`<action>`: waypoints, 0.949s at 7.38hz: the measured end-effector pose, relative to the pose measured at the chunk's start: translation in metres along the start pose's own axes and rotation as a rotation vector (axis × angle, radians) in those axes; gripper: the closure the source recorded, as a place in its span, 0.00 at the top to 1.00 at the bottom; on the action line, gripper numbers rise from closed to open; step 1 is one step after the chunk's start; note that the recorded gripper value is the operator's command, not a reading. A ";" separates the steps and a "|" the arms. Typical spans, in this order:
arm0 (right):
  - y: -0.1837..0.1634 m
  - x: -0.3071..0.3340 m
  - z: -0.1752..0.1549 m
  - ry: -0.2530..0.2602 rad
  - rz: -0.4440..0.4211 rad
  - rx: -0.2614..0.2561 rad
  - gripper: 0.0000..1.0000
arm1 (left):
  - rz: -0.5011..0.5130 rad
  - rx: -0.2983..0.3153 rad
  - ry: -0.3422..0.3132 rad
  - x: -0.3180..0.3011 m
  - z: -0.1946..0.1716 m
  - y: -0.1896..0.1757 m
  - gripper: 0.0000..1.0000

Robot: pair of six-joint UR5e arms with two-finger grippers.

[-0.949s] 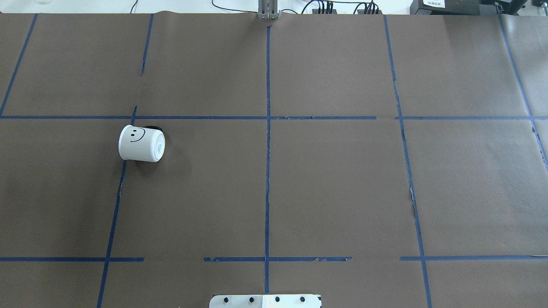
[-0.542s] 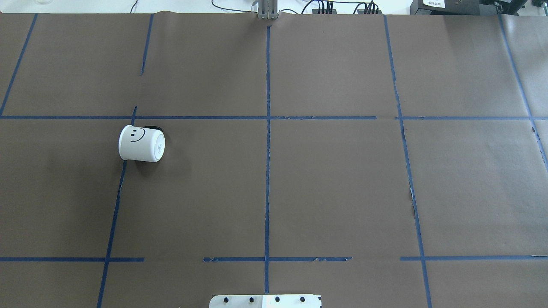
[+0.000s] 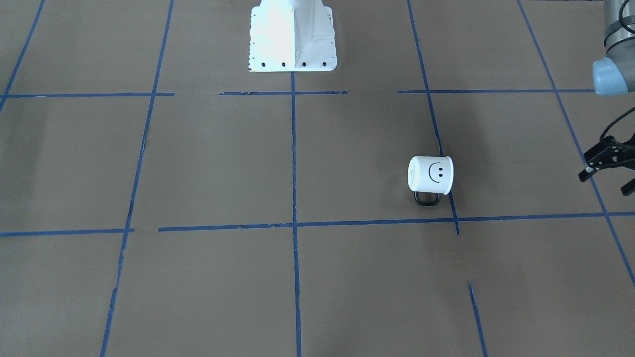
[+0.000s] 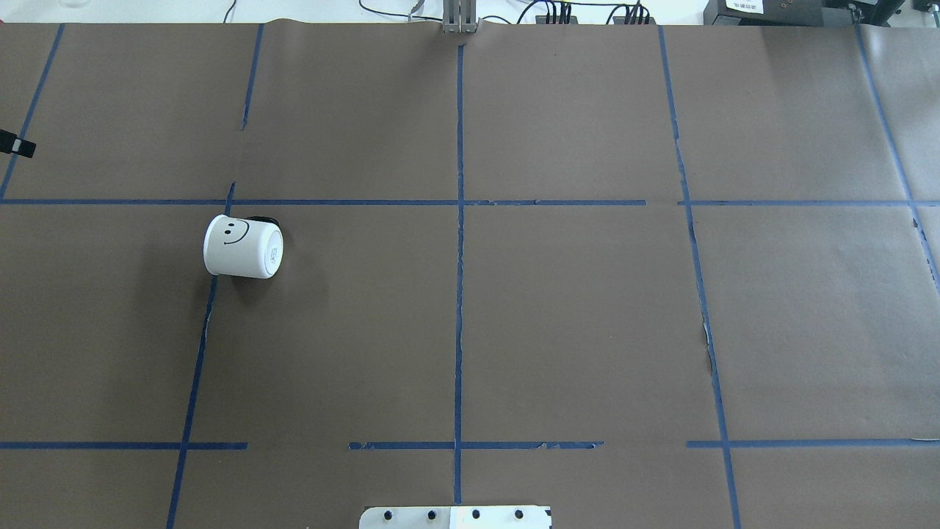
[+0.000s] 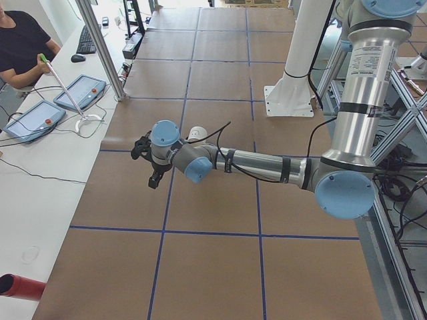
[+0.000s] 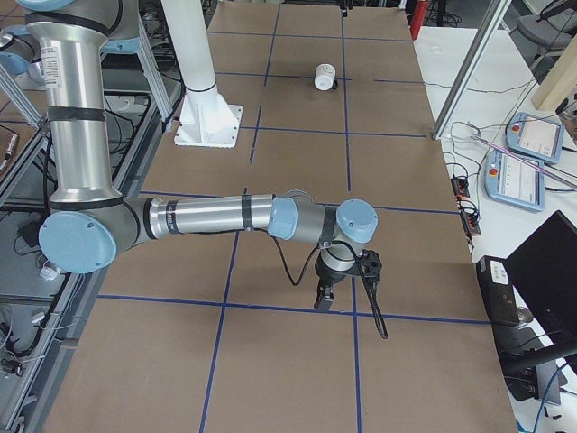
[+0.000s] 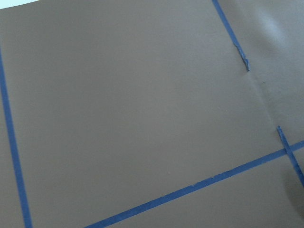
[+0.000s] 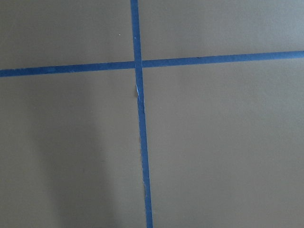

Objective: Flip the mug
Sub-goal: 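Move the left gripper in toward the open end of the sideways white mug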

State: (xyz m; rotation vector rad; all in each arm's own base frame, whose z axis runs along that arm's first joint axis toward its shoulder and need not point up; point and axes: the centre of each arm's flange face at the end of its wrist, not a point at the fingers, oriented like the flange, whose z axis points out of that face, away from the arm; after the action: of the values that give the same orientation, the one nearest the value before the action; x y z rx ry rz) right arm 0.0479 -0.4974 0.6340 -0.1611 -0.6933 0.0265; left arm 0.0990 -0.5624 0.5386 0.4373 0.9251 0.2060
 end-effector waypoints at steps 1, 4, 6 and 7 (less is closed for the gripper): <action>0.000 0.000 0.000 0.000 0.000 0.000 1.00 | -0.025 0.028 0.044 0.017 0.014 0.003 1.00; 0.000 0.000 0.000 0.000 0.000 0.000 1.00 | -0.172 0.043 0.212 0.075 0.074 0.020 1.00; 0.000 0.000 0.000 0.000 0.000 0.000 1.00 | -0.326 0.014 0.288 0.106 0.098 0.018 1.00; 0.000 0.000 0.000 0.000 0.000 0.000 1.00 | -0.400 0.013 0.318 0.111 0.101 0.017 1.00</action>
State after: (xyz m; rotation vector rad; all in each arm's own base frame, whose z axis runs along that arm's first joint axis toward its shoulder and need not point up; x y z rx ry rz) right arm 0.0479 -0.4972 0.6341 -0.1614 -0.6933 0.0266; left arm 0.2467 -0.5357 0.5185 0.2258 1.3056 -0.1003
